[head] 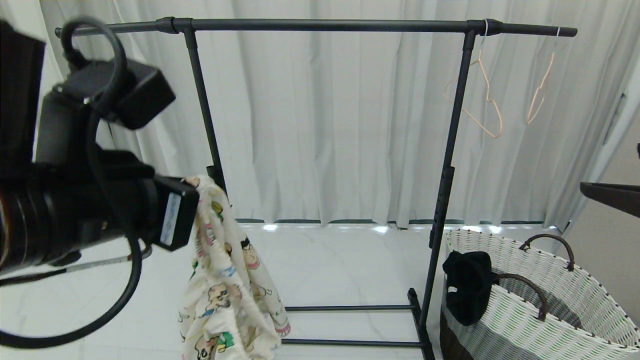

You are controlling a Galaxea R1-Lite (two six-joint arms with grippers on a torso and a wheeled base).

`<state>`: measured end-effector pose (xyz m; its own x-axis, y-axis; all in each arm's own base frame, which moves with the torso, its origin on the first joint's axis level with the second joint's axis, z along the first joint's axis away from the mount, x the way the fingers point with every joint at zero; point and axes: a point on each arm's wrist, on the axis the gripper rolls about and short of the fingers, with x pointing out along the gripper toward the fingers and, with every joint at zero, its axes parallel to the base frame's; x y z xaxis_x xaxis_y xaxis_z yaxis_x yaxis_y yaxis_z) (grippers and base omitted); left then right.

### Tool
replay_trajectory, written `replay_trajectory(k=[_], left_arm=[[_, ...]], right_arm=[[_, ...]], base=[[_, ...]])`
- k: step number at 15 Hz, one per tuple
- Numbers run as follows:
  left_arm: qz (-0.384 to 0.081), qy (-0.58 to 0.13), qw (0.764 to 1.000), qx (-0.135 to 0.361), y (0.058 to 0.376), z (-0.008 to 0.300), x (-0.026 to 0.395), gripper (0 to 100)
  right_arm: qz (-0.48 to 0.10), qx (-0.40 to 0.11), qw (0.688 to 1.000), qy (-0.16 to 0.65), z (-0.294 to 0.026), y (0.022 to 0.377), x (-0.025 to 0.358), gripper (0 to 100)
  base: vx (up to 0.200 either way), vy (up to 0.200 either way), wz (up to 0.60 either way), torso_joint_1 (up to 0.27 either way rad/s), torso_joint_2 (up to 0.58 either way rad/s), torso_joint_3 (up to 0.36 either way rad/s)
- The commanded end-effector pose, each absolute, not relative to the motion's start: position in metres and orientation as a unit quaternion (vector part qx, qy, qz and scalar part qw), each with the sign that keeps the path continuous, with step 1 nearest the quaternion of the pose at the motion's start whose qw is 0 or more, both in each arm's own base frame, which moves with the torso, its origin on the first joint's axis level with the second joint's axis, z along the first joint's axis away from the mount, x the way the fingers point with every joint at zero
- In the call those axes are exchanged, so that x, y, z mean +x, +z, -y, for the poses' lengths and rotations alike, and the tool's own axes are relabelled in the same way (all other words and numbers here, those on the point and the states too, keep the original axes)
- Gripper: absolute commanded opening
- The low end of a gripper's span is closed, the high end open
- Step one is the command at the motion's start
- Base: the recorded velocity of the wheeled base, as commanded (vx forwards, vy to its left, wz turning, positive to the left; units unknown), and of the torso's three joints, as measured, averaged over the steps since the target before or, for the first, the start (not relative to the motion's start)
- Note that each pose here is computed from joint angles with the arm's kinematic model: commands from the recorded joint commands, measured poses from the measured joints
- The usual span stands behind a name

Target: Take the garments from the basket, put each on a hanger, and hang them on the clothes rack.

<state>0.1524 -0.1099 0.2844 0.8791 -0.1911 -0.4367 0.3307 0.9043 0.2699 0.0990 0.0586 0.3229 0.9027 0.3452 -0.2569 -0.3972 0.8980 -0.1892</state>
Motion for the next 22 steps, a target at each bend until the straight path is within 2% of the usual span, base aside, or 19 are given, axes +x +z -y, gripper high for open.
replay_trajectory(k=[1, 4, 7, 12, 19, 22], left_arm=[[-0.224, -0.083, 0.951, 0.199, 0.256, 0.052, 0.119, 0], [-0.221, -0.078, 0.955, 0.184, 0.255, 0.037, 0.112, 0], [-0.224, -0.054, 0.957, 0.177, 0.255, 0.032, 0.112, 0], [-0.222, -0.031, 0.959, 0.171, 0.247, 0.022, 0.098, 0], [-0.227, -0.028, 0.958, 0.173, 0.24, 0.02, 0.092, 0], [-0.222, -0.017, 0.959, 0.173, 0.241, 0.02, 0.092, 0]], right_arm=[[-0.145, -0.122, 0.982, 0.021, -0.025, 0.313, 0.11, 100], [-0.185, -0.166, 0.966, -0.064, -0.003, 0.294, 0.115, 100], [-0.16, -0.209, 0.961, -0.087, 0.003, 0.289, 0.113, 100], [-0.154, -0.234, 0.956, -0.086, 0.004, 0.262, 0.091, 100], [-0.161, -0.238, 0.955, -0.079, 0.004, 0.255, 0.093, 100], [-0.17, -0.235, 0.954, -0.074, 0.004, 0.252, 0.097, 100]], base=[[0.0, 0.0, 0.0, 0.0, 0.0, 0.0], [0.0, 0.0, 0.0, 0.0, 0.0, 0.0], [0.0, 0.0, 0.0, 0.0, 0.0, 0.0], [0.0, 0.0, 0.0, 0.0, 0.0, 0.0], [0.0, 0.0, 0.0, 0.0, 0.0, 0.0], [0.0, 0.0, 0.0, 0.059, -0.22, -0.207]])
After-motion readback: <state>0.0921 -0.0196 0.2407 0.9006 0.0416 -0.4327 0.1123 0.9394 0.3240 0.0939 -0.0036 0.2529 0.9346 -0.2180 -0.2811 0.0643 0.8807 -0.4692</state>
